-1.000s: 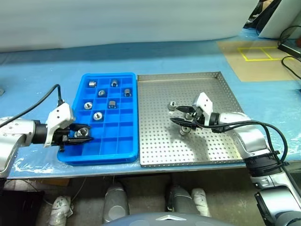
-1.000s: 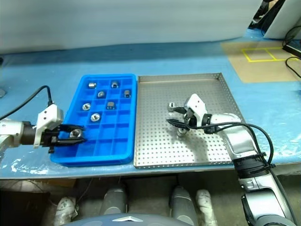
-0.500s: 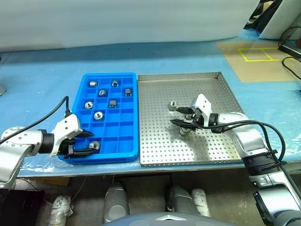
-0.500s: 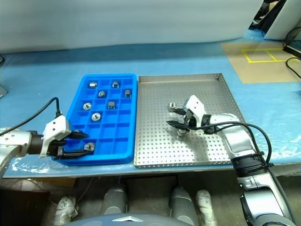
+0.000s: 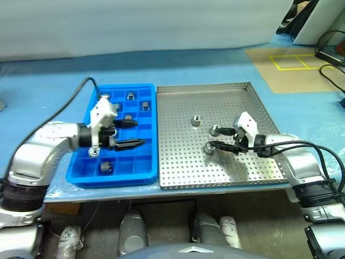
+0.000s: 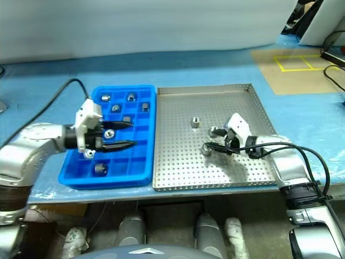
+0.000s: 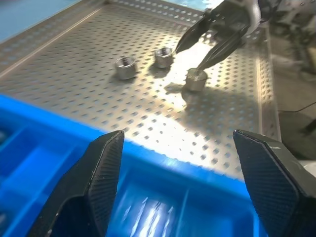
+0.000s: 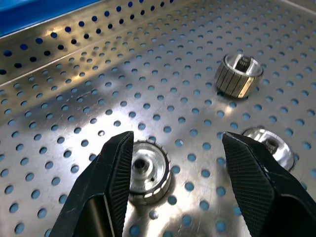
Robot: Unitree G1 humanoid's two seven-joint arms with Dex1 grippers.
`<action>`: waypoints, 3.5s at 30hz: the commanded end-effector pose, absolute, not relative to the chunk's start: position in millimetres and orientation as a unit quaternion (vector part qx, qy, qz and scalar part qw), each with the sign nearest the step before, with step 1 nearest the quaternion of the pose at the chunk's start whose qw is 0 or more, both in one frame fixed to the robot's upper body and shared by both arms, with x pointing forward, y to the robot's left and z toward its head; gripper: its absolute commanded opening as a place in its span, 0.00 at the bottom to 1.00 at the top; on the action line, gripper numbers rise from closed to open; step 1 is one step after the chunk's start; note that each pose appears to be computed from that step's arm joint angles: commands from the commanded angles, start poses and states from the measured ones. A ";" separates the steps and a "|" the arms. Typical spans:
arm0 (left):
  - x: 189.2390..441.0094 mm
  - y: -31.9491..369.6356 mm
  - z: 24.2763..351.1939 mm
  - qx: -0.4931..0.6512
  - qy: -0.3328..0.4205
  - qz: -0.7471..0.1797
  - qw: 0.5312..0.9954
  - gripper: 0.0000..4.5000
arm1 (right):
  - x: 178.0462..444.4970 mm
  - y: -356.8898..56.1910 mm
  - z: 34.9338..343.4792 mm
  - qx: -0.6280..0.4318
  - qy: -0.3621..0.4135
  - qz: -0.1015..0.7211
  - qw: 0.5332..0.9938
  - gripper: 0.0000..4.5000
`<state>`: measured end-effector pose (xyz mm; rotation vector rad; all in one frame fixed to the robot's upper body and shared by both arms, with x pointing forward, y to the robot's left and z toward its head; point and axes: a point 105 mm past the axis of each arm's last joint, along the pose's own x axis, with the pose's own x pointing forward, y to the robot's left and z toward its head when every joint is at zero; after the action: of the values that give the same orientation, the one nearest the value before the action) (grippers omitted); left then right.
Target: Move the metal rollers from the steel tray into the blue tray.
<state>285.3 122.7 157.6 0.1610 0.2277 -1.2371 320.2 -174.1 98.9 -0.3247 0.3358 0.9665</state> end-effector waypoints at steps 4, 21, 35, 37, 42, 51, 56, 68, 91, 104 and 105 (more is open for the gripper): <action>302.3 96.2 156.7 0.056 0.088 -0.577 0.810 0.83 | 330.2 -171.7 104.6 -0.144 0.138 0.446 0.872 0.66; 302.0 97.5 143.1 0.042 0.105 -0.577 0.809 0.83 | 329.8 -153.5 88.4 -0.142 0.155 0.481 0.851 0.66; 300.5 92.3 137.5 0.049 0.112 -0.575 0.809 0.83 | 309.5 -160.8 54.6 -0.151 0.220 0.487 0.832 0.62; 301.2 92.2 136.5 0.052 0.113 -0.573 0.810 0.83 | 305.4 -162.4 47.8 -0.158 0.227 0.489 0.827 0.52; 302.0 92.4 137.3 0.055 0.113 -0.572 0.810 0.83 | 313.4 -169.7 49.0 -0.168 0.215 0.468 0.841 0.39; 305.1 108.1 151.8 0.061 0.095 -0.555 0.824 0.83 | 325.2 -160.0 72.7 -0.147 0.158 0.475 0.853 0.39; 303.5 138.0 171.3 0.109 0.078 -0.524 0.841 0.83 | 327.9 -133.6 112.1 -0.122 0.083 0.512 0.846 0.39; 306.3 219.5 193.0 0.146 0.085 -0.392 0.904 0.83 | 340.2 -25.1 181.1 -0.100 -0.021 0.596 0.796 0.39; 293.3 214.1 174.0 0.106 0.086 -0.370 0.919 0.83 | 359.7 38.2 148.2 -0.111 -0.003 0.640 0.760 0.39; 296.9 201.2 171.3 0.099 0.085 -0.389 0.912 0.83 | 367.1 35.9 114.5 -0.098 0.038 0.601 0.792 0.77; 296.5 200.5 171.2 0.098 0.085 -0.391 0.911 0.83 | 366.5 33.8 116.8 -0.089 0.040 0.604 0.791 0.84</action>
<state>297.2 205.8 161.1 0.1768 0.2145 -0.7880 364.9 40.1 115.1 -0.2324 0.0782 1.3141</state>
